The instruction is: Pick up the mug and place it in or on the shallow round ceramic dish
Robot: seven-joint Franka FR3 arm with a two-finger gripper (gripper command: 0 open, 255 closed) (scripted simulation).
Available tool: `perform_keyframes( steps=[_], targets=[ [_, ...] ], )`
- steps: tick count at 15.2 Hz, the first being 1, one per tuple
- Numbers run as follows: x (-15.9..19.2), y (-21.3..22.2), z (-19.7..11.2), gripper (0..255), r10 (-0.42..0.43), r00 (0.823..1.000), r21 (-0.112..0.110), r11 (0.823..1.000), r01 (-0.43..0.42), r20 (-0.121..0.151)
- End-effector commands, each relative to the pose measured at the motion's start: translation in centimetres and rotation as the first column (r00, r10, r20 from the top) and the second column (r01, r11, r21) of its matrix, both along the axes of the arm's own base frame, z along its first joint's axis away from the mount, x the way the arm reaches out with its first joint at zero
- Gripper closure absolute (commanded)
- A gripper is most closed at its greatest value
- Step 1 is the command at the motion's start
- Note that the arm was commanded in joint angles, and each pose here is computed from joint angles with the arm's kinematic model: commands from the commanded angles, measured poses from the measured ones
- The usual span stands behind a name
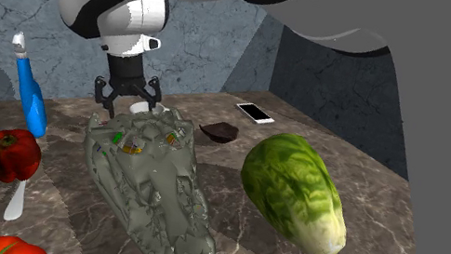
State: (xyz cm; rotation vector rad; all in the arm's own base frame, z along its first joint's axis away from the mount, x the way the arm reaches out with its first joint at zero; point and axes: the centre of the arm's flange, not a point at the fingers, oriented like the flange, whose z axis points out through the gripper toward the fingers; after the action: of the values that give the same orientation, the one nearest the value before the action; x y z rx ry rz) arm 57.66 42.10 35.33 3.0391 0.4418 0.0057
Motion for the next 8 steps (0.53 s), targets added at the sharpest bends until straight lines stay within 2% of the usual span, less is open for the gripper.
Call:
perform_keyframes(
  steps=[1,7,8],
  targets=[
    [0.0,-0.1,-0.26,0,0.0,1.0,0.0,1.0,0.0,0.001],
    [0.0,-0.1,-0.26,0,0.0,1.0,0.0,1.0,0.0,0.001],
    [0.0,-0.1,-0.26,255,0.0,1.0,0.0,1.0,0.0,0.001]
  ],
)
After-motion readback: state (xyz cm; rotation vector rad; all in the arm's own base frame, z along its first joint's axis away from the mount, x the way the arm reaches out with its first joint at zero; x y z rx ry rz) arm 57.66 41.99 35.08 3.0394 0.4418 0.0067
